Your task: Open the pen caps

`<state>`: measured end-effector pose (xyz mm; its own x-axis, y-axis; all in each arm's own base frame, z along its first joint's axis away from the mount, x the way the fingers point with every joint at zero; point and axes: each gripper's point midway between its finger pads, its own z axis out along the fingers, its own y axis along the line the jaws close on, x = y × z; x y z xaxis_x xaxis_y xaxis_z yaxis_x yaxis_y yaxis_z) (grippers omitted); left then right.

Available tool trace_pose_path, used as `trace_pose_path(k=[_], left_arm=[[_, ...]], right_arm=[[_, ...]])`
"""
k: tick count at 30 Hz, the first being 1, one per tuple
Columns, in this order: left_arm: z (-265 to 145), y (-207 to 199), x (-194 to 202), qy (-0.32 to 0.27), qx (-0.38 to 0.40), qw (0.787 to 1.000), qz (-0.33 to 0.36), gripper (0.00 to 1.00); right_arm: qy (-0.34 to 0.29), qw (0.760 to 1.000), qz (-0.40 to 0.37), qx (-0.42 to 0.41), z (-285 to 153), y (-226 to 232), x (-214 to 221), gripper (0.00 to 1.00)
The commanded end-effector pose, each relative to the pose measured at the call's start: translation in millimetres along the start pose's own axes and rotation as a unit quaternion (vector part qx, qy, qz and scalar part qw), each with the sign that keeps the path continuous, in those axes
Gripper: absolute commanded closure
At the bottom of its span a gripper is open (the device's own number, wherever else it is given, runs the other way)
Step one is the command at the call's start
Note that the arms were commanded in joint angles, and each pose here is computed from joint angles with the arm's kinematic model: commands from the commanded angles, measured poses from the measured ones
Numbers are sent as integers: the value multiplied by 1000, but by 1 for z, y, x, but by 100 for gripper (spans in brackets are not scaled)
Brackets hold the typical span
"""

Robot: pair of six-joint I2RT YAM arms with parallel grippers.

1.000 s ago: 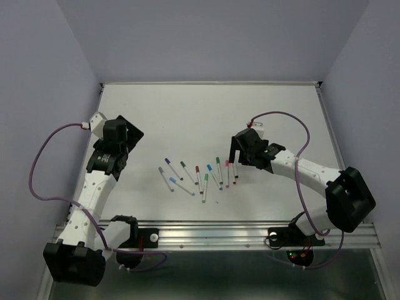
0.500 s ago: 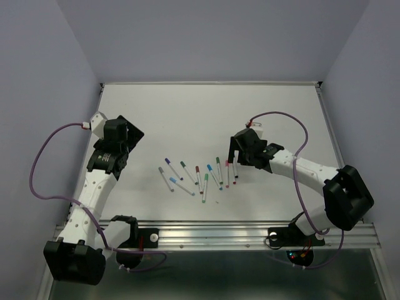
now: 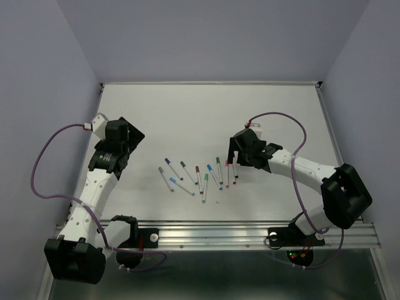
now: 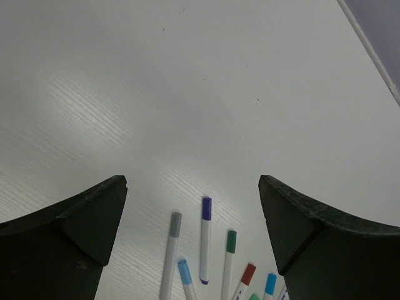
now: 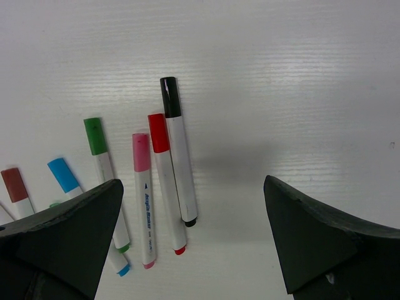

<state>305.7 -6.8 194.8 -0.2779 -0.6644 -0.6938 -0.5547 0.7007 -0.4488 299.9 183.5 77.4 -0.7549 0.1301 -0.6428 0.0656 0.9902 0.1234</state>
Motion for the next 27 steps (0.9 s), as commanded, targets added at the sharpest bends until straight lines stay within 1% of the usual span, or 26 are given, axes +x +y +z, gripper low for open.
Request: trace_pose_path(k=[1, 12, 19, 27], left_arm=[[-2, 3, -7, -19, -2, 1000, 3, 1], [-4, 1, -8, -22, 7, 1000, -2, 1], [-2, -1, -7, -19, 9, 1000, 0, 1], [-2, 1, -5, -19, 9, 1000, 1, 1]], right_arm=[[-29, 999, 13, -19, -6, 10, -16, 0], [-34, 999, 16, -24, -9, 10, -17, 0], [-20, 999, 5, -24, -9, 6, -7, 0], [5, 1000, -10, 16, 0, -11, 10, 0]])
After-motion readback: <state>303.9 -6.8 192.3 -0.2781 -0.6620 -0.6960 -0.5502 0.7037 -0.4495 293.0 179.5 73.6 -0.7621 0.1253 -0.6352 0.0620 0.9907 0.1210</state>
